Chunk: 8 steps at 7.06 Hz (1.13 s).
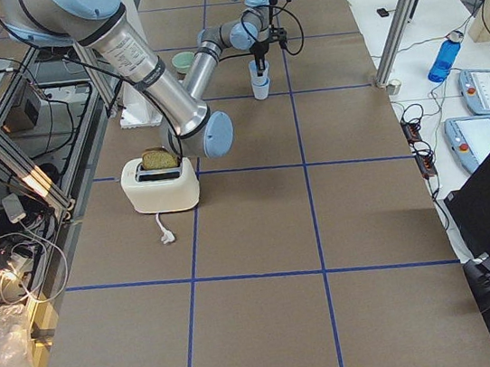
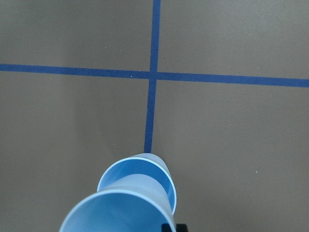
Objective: Stack blue cups with both arms
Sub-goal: 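Open the right gripper and lift it off the stacked cups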
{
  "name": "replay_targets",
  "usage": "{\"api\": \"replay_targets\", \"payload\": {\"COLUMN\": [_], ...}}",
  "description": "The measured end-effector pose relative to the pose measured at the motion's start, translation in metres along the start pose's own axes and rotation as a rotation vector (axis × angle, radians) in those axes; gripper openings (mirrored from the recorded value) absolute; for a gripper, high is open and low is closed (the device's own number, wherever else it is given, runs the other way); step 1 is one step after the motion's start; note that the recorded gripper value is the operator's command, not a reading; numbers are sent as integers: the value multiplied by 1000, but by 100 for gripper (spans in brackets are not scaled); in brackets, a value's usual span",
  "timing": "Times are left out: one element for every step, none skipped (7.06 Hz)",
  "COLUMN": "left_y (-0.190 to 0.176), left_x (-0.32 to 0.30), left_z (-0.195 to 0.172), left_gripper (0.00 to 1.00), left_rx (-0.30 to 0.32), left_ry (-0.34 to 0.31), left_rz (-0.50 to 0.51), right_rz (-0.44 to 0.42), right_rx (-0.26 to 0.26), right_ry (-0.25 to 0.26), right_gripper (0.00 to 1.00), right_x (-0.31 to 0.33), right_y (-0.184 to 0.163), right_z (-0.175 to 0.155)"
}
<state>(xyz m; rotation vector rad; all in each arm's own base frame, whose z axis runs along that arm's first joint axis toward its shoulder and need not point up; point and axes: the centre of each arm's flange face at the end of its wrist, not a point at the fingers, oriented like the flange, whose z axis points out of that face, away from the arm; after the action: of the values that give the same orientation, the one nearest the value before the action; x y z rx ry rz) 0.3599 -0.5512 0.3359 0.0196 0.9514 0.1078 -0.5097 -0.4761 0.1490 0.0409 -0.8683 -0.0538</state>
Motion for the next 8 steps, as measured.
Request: {"api": "replay_targets", "payload": {"left_y": [0, 0, 0, 0, 1, 0, -2, -7], "left_x": [0, 0, 0, 1, 1, 2, 3, -2], "left_z": [0, 0, 0, 0, 0, -2, -7, -15], "left_gripper": [98, 98, 98, 98, 98, 98, 98, 98], "left_rx": [0, 0, 0, 0, 0, 1, 1, 5], "left_ry": [0, 0, 0, 1, 1, 3, 4, 5], "left_rz": [0, -1, -1, -2, -3, -5, -12, -24], "right_rz": [3, 5, 7, 8, 11, 17, 31, 62], "right_rx": [1, 1, 1, 3, 6, 12, 17, 14], "right_ry": [1, 0, 0, -1, -1, -3, -8, -14], "right_gripper": [60, 89, 99, 99, 100, 100, 100, 100], "right_x": [0, 0, 0, 0, 1, 4, 14, 37], "right_y": [-1, -1, -1, -2, -4, -9, -18, -36], "right_z": [0, 0, -1, -1, -3, -7, -16, -28]}}
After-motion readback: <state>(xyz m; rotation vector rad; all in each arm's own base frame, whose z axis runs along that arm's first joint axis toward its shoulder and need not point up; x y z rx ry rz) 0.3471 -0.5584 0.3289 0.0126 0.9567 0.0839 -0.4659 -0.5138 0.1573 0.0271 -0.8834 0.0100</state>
